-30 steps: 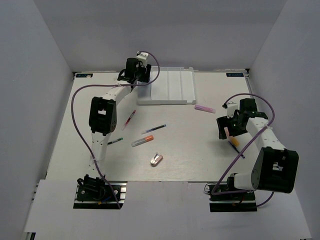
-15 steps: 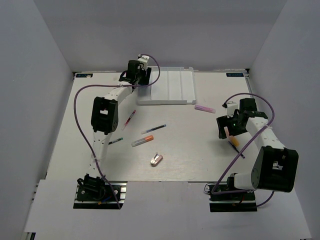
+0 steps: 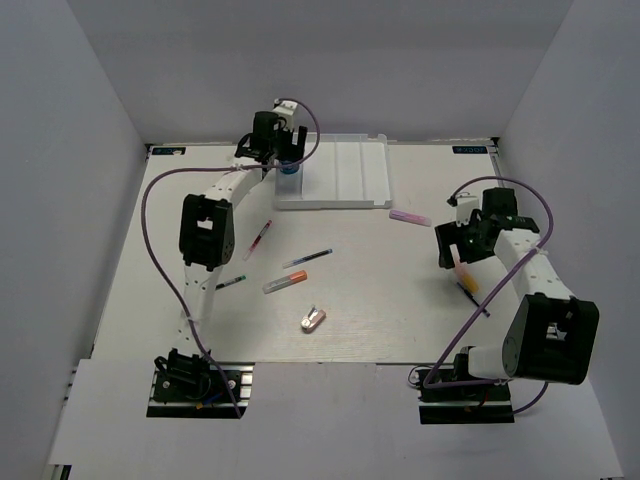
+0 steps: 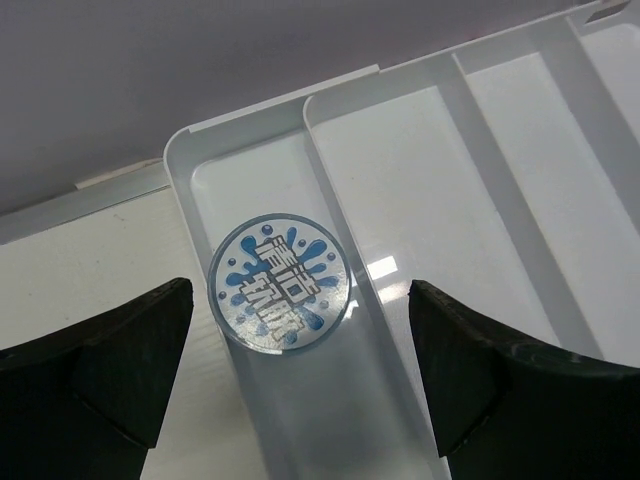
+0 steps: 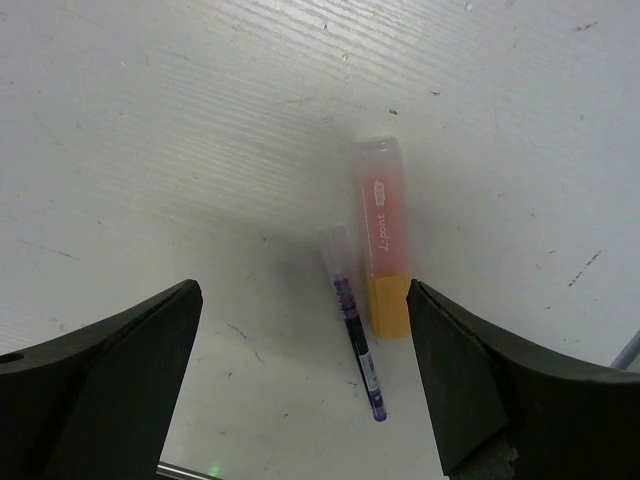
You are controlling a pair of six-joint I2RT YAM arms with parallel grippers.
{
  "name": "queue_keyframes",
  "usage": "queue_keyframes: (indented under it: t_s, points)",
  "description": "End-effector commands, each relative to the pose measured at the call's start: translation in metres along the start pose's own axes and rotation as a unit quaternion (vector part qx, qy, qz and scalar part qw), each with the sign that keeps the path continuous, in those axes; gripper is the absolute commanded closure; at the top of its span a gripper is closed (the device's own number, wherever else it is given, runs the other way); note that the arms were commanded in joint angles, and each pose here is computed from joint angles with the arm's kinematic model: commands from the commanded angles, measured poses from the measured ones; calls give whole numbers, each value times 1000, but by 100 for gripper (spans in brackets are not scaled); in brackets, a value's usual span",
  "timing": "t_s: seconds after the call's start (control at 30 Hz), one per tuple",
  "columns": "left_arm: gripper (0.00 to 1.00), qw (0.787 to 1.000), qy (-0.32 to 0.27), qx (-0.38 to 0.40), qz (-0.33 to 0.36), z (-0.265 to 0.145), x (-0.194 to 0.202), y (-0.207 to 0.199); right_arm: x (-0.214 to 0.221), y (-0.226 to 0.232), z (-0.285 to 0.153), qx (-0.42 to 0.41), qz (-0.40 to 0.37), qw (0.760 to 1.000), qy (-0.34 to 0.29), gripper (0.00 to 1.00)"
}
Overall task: Sort the stationery into containers
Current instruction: Place the stationery in the storage box, then pick up the pen from the center of the board.
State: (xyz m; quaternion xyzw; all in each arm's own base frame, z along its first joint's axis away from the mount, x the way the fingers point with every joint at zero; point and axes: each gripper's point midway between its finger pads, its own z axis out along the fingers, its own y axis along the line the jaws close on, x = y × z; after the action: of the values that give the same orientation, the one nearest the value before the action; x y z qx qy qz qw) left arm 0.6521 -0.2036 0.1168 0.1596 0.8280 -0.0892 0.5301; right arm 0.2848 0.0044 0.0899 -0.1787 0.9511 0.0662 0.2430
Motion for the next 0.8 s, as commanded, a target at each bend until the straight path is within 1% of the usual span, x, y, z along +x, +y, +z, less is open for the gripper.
queue_keyframes:
  t_s: [0.0,0.03,0.07,0.1,0.13,0.17,0.2,0.23,0.27,0.3,0.33,0.37,0.4,0.43,0.47,0.5,0.53,0.6,0.63,0.67,0.77]
  points:
    - [2,996,-89,7,-17,-69,-113,7,-32,-2,-22,5,-24,998,-49,11]
    - [2,995,-89,27,-39,-76,-117,-2,-36,-3,-25,7,-33,998,-53,11]
    - [2,996,-74,35,-46,-82,-109,-6,-42,-3,-26,6,-44,997,-62,11]
    - [3,994,-92,38,-40,-106,-129,-3,-52,-6,-29,8,-66,995,-73,11]
    - [3,993,-93,60,-32,-118,-133,-11,-60,-10,-28,10,-79,994,-79,11]
    - [4,994,-74,74,-29,-125,-118,-17,-78,-15,-34,16,-109,989,-99,15]
    - [5,993,-73,89,-24,-136,-118,-23,-83,-20,-24,9,-118,989,-90,17]
    - [5,990,-92,103,-16,-164,-137,-29,-93,-23,-22,9,-133,987,-94,20]
    - [5,988,-79,128,-17,-176,-130,-39,-99,-23,-17,-4,-146,985,-90,24]
    - [4,988,-59,140,-23,-183,-115,-41,-117,-31,-10,-9,-172,981,-90,26]
    - [3,985,-59,158,-26,-200,-120,-48,-126,-34,-6,-13,-186,978,-90,28]
    - [3,979,-34,198,-35,-212,-108,-59,-127,-33,0,-29,-195,977,-76,33]
    - [3,975,-16,218,-43,-218,-96,-62,-129,-32,20,-54,-202,976,-61,34]
    - [3,970,-9,238,-47,-229,-93,-70,-150,-36,18,-49,-228,970,-76,35]
    - [4,961,4,271,-56,-238,-85,-77,-153,-35,27,-56,-239,967,-69,37]
    - [4,956,6,289,-57,-244,-82,-83,-149,-37,47,-69,-240,967,-49,37]
    - [6,953,20,294,-70,-246,-69,-83,-158,-40,52,-67,-255,963,-51,38]
    - [6,952,10,297,-75,-256,-71,-86,-154,-38,77,-78,-265,961,-30,41]
    - [6,951,20,296,-80,-256,-59,-86,-157,-39,81,-77,-270,959,-29,42]
    - [6,953,12,293,-77,-260,-61,-86,-160,-28,89,-83,-283,955,-27,42]
    - [7,956,23,280,-81,-259,-50,-83,-157,-21,110,-86,-292,952,-22,42]
